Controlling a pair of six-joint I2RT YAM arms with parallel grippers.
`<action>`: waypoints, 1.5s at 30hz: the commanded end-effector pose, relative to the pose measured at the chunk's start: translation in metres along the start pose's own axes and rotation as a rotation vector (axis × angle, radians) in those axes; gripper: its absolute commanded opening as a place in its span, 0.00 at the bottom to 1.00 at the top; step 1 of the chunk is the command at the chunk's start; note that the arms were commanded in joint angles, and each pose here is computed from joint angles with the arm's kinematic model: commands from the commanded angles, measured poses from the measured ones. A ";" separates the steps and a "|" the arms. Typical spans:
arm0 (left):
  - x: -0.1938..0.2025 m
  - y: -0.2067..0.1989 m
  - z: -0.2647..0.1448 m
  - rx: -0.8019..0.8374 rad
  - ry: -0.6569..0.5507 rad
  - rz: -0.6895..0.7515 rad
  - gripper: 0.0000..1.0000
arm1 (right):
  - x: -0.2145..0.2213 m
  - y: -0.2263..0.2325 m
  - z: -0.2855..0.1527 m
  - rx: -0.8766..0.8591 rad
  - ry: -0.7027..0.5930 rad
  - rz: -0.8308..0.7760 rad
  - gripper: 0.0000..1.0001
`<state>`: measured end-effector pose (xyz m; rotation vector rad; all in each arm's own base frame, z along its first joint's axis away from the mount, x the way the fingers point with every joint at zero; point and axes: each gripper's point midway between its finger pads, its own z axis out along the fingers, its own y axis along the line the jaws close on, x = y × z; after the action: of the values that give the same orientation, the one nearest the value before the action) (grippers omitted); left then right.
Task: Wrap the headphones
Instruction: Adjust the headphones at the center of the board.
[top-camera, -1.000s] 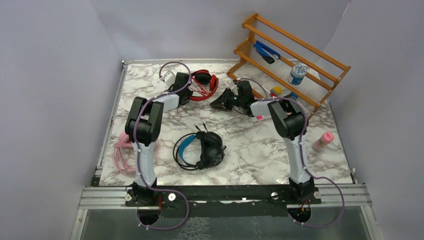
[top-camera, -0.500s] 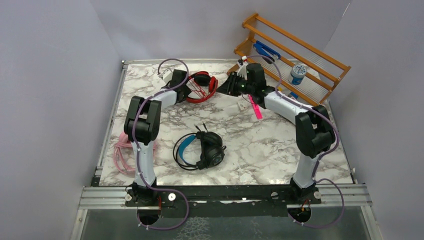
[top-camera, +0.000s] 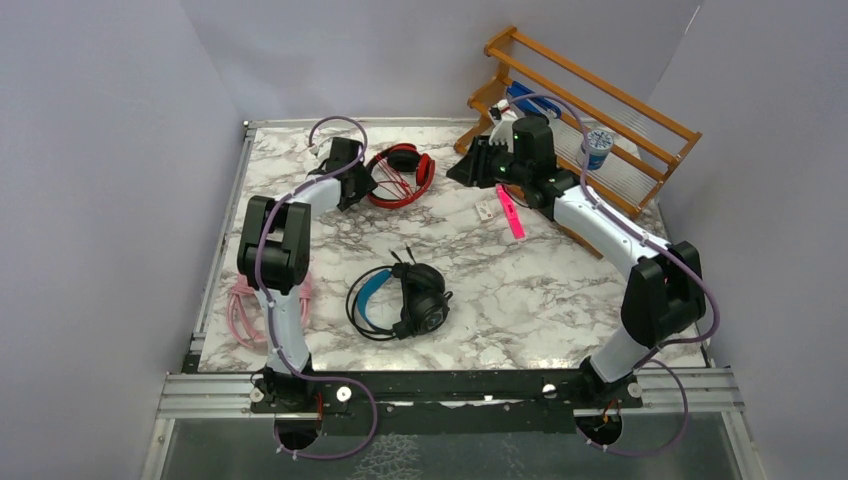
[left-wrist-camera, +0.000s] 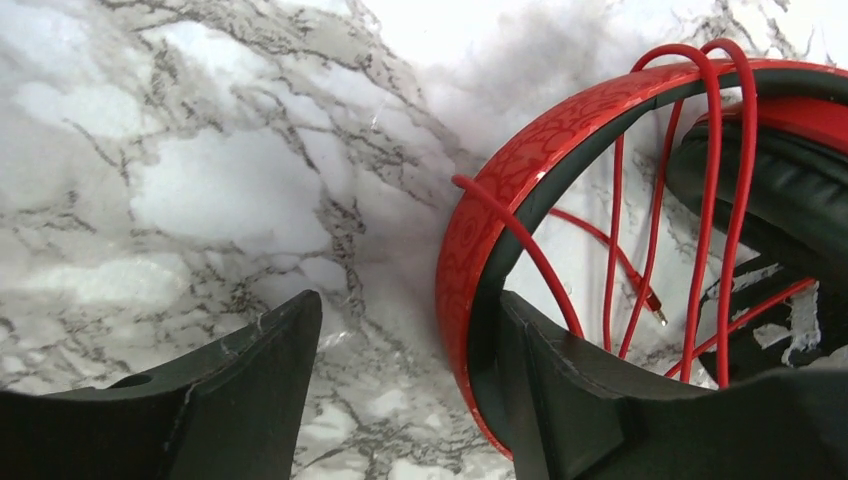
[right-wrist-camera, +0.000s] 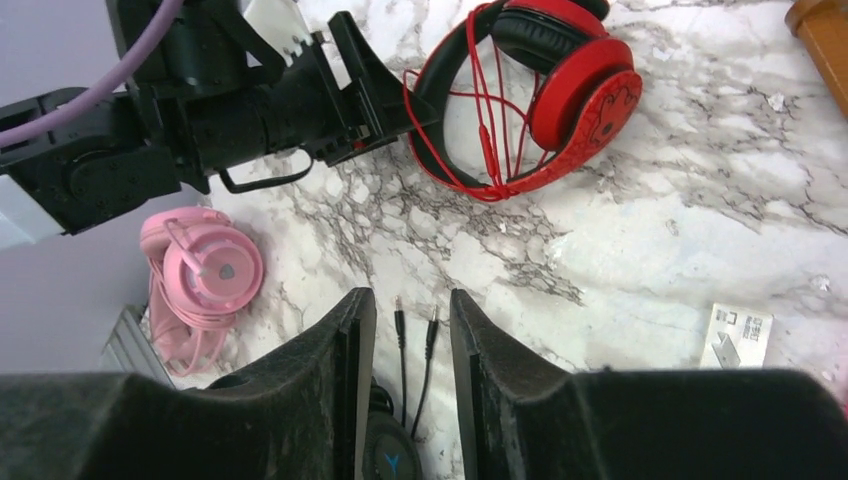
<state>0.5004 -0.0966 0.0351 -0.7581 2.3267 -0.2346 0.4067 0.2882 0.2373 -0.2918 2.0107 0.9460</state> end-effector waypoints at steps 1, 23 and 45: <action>0.053 0.058 -0.018 -0.137 0.217 0.085 0.69 | 0.000 0.001 -0.017 0.026 0.029 -0.069 0.40; -0.004 0.020 -0.018 0.091 0.160 0.106 0.80 | -0.022 0.023 -0.053 0.010 -0.024 -0.162 0.57; -0.033 -0.023 -0.018 0.261 0.166 0.199 0.90 | -0.028 0.034 -0.064 -0.015 -0.056 -0.167 0.57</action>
<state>0.5278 -0.0945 0.0496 -0.4573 2.4581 -0.4584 0.3691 0.2634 0.2840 -0.4273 1.9440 0.8527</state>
